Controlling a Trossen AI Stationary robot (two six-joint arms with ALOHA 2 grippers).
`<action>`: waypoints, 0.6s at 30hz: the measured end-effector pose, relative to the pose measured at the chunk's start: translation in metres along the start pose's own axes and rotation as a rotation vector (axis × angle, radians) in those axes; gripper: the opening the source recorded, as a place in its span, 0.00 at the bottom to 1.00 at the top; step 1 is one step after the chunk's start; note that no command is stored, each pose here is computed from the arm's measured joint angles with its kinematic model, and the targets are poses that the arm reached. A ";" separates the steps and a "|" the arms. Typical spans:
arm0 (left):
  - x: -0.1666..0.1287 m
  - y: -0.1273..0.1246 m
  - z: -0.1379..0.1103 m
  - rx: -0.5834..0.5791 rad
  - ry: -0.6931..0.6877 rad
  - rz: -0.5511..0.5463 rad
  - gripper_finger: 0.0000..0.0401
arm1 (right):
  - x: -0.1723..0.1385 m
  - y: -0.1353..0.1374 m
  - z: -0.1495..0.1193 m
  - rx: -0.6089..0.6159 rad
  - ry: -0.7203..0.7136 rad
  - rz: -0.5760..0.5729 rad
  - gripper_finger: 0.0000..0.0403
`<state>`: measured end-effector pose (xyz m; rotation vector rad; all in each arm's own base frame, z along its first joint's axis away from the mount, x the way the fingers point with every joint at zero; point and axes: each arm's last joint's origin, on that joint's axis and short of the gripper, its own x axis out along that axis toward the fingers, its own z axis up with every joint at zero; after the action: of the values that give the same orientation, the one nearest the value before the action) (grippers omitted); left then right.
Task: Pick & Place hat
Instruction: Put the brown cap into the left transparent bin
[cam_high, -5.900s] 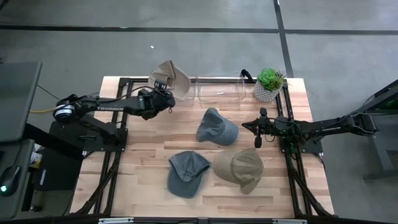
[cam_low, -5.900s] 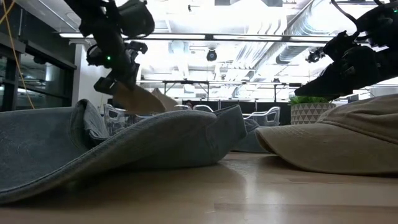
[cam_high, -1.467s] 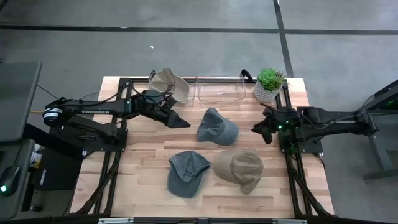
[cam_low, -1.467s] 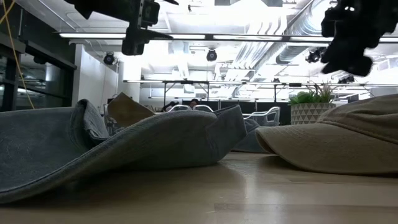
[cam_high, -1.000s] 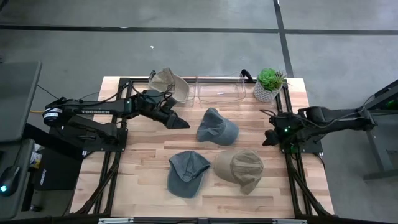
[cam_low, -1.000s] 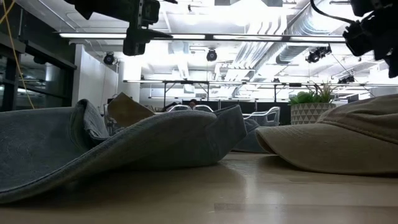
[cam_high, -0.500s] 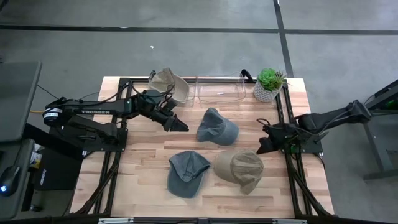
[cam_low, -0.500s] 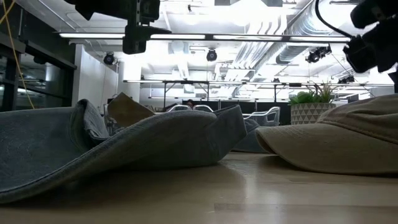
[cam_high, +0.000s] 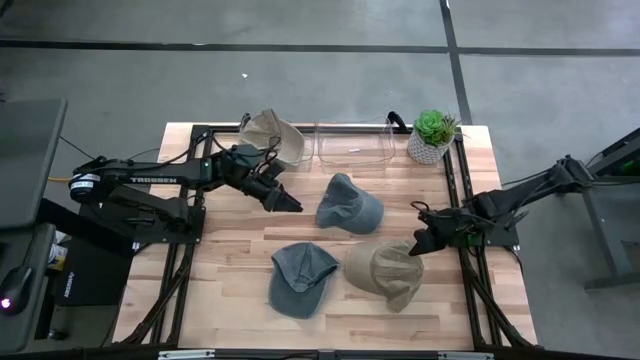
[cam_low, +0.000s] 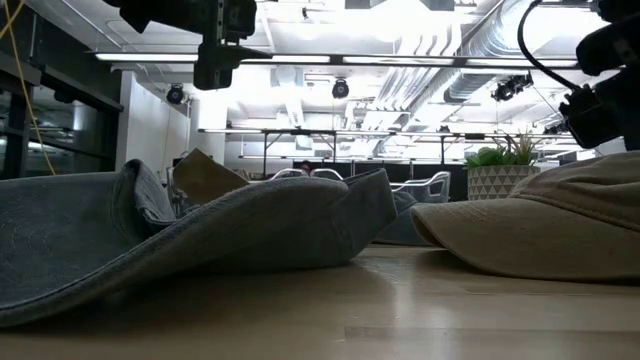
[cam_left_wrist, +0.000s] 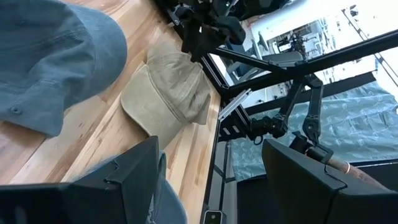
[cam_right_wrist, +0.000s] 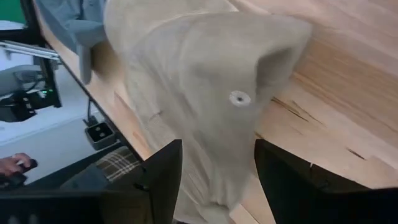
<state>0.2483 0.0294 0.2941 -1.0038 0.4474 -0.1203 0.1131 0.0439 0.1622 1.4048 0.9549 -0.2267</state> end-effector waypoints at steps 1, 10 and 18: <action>0.000 0.000 0.000 -0.001 0.001 0.002 0.66 | 0.002 -0.001 0.000 -0.002 -0.003 0.014 0.49; 0.000 0.001 0.000 -0.015 -0.003 0.013 0.66 | 0.015 -0.009 0.003 -0.023 -0.002 0.137 0.49; 0.000 0.001 0.000 -0.019 -0.018 0.025 0.66 | 0.017 -0.012 0.003 -0.044 -0.004 0.151 0.48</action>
<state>0.2482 0.0301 0.2932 -1.0174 0.4450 -0.0848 0.1173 0.0452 0.1411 1.4279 0.8409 -0.0951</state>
